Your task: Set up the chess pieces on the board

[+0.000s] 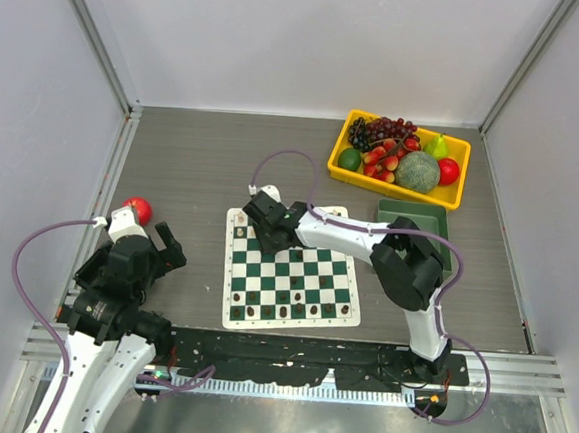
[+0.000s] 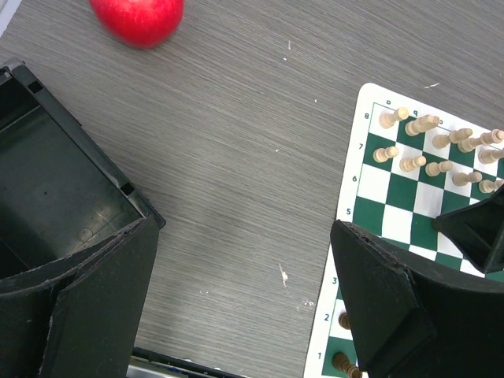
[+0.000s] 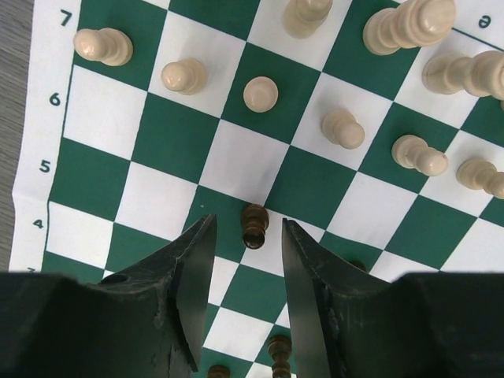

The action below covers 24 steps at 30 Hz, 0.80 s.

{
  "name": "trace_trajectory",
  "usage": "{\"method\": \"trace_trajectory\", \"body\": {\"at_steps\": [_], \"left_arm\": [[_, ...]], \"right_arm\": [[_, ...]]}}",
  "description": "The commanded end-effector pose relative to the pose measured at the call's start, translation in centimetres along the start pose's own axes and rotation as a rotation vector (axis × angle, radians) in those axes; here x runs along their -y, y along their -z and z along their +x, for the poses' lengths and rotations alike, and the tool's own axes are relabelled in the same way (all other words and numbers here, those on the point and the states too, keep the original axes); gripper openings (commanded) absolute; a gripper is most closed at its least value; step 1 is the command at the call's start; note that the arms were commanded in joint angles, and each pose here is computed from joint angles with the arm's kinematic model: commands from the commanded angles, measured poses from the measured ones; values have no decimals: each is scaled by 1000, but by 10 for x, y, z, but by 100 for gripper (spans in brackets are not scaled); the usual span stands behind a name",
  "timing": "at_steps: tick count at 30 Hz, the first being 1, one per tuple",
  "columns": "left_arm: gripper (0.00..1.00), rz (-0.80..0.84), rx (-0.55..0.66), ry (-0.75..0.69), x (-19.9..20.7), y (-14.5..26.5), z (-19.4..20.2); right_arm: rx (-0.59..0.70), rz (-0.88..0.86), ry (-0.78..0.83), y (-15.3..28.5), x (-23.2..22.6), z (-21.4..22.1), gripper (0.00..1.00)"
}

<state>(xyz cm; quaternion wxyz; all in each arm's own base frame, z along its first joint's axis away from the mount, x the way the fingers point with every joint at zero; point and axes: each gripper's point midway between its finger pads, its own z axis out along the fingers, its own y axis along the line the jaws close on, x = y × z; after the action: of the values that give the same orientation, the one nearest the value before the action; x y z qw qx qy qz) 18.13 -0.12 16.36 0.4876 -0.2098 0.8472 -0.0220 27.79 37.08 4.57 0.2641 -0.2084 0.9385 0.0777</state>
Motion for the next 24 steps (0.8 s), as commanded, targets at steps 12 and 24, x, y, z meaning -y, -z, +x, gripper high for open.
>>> {"method": "trace_trajectory", "body": {"at_steps": [12,24], "left_arm": [[99,4,21,8,1,-1,-4],[99,6,18,8,2,-2,-4]], "right_arm": [[36,-43,-4,1,-5,-19,24],[26,-74,-8,4,-9,-15,28]]}}
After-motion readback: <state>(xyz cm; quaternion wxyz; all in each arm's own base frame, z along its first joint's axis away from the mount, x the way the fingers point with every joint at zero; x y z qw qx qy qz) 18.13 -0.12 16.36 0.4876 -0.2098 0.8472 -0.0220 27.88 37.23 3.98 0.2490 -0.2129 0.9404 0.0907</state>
